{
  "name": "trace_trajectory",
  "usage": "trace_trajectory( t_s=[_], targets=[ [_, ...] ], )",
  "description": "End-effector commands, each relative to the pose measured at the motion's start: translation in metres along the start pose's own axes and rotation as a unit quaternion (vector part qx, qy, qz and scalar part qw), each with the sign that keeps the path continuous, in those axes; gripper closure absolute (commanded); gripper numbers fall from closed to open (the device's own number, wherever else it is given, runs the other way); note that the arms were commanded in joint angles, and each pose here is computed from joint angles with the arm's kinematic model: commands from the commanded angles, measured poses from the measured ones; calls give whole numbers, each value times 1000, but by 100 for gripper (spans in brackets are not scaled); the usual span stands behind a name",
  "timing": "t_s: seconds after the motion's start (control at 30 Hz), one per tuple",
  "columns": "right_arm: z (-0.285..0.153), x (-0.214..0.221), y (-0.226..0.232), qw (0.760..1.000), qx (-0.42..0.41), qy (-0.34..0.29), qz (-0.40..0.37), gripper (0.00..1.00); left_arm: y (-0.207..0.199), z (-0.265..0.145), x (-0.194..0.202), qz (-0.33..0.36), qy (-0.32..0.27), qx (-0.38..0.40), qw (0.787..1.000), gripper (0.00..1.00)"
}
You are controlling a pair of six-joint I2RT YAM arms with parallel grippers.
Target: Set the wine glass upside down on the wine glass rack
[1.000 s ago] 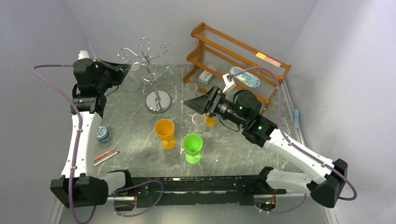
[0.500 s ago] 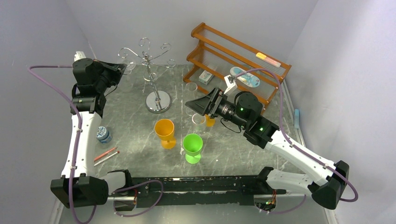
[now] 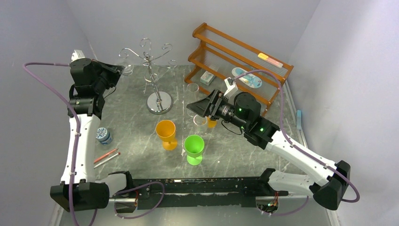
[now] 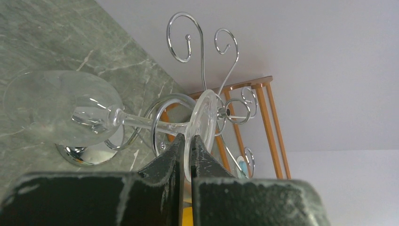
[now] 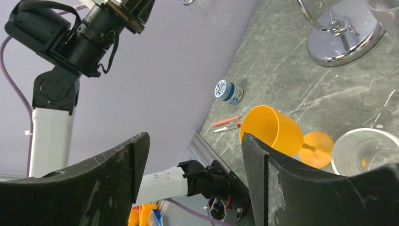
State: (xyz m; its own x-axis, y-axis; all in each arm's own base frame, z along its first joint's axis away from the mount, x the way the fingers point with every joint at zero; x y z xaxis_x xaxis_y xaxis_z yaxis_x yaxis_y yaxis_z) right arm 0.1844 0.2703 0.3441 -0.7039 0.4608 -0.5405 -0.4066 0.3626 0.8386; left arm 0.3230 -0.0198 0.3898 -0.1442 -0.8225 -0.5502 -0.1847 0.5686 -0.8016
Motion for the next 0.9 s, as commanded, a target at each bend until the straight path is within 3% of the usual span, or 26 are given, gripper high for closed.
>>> trace_trajectory(
  t_s=[0.0, 0.17, 0.43, 0.53, 0.63, 0.87],
  targets=[
    [1, -1, -7, 1000, 27, -3, -3, 25, -8, -16, -3, 24, -3, 26, 999, 95],
    [3, 0, -11, 999, 43, 1, -7, 25, -9, -14, 14, 26, 55, 62, 996, 95],
    [3, 0, -15, 999, 52, -3, -4, 26, 2, -9, 25, 31, 81, 58, 995, 94],
    [4, -1, -13, 998, 55, 5, -7, 26, -1, -10, 24, 46, 84, 62, 994, 74],
    [2, -1, -15, 997, 71, 7, -11, 26, -1, -14, 20, 73, 87, 45, 993, 62],
    [-3, 0, -31, 992, 120, 12, -36, 26, 9, -28, 19, 107, 78, 19, 991, 47]
  ],
)
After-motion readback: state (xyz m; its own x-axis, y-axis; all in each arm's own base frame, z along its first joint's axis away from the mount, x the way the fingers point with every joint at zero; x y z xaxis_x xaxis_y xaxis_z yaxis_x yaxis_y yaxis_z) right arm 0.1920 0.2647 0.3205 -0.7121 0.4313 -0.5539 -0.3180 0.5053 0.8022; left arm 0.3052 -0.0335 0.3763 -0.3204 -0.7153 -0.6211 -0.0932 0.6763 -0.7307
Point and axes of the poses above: each gripper's point midway between its finger pads, its own z axis out along the fingers, its own y axis along the line the jaws close on, x = y × z, the point moved 6 cm from there along -z, back along the fingers, and after that the axes turned 2 degrees about z, right-handed, at the moved point
